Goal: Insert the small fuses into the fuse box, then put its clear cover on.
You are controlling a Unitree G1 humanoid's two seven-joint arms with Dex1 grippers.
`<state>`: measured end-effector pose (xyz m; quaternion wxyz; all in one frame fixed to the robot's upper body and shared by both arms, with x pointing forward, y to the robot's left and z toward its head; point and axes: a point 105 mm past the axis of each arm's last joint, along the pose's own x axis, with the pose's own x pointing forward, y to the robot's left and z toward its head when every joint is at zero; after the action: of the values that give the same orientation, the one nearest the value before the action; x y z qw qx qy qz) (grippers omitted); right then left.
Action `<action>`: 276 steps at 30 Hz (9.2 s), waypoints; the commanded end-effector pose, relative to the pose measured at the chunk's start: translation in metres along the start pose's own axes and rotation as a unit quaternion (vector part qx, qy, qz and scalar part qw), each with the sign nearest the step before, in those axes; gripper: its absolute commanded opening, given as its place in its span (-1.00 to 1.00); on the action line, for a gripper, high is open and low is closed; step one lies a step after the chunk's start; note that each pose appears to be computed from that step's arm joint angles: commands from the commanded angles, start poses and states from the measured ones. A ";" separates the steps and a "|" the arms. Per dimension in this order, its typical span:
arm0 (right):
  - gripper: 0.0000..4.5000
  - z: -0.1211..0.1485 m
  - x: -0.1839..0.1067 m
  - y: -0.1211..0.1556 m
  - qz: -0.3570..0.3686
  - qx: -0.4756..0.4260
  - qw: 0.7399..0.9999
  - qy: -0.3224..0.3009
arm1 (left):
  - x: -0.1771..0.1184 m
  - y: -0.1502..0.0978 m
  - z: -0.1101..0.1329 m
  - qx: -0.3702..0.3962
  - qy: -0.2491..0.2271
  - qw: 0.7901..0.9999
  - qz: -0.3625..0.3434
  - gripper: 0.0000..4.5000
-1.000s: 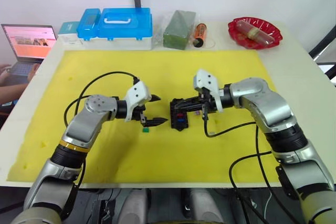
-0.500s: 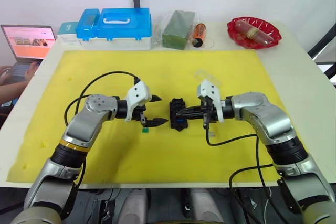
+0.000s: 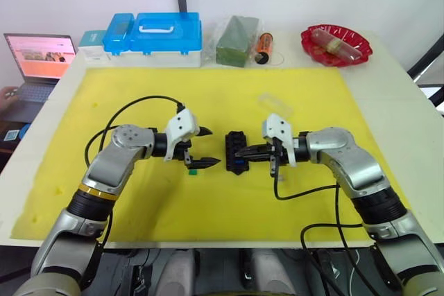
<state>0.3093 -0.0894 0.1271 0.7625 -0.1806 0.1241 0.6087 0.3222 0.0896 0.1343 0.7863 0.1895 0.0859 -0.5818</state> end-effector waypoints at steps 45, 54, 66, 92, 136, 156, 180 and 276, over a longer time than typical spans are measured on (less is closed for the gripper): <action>-0.98 0.068 -0.078 -0.003 -0.066 -0.111 0.990 -0.049 | -0.066 0.001 0.049 -0.008 -0.062 0.998 -0.025 1.00; -0.42 0.029 -0.161 -0.003 -0.090 -0.020 0.993 0.071 | -0.110 -0.005 0.020 -0.068 0.024 0.997 -0.035 1.00; 0.99 0.021 -0.182 -0.009 -0.146 -0.010 0.986 0.084 | -0.108 -0.007 0.007 -0.106 0.025 0.993 -0.052 1.00; 1.00 0.088 -0.054 0.043 -0.005 -0.135 0.990 -0.037 | -0.076 -0.024 -0.017 -0.579 0.002 0.811 -0.079 0.60; 1.00 0.097 -0.055 0.038 -0.020 -0.131 0.990 -0.037 | -0.037 -0.034 -0.048 -0.614 0.010 0.789 -0.033 0.22; 1.00 0.099 -0.053 0.040 -0.014 -0.138 0.990 -0.034 | -0.033 -0.034 -0.068 -0.613 0.023 0.790 0.007 -0.49; 1.00 0.101 -0.050 0.039 -0.026 -0.141 0.989 -0.039 | -0.032 -0.020 -0.057 -0.589 0.016 0.808 0.014 -0.99; 1.00 0.083 -0.043 0.025 -0.016 -0.141 0.990 0.016 | -0.060 -0.010 -0.030 -0.624 -0.067 0.778 0.026 -0.28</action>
<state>0.2730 -0.0871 0.2058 0.7384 -0.2794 0.0668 0.6101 0.2948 0.1488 0.1151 0.7491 -0.3728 0.3889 -0.3857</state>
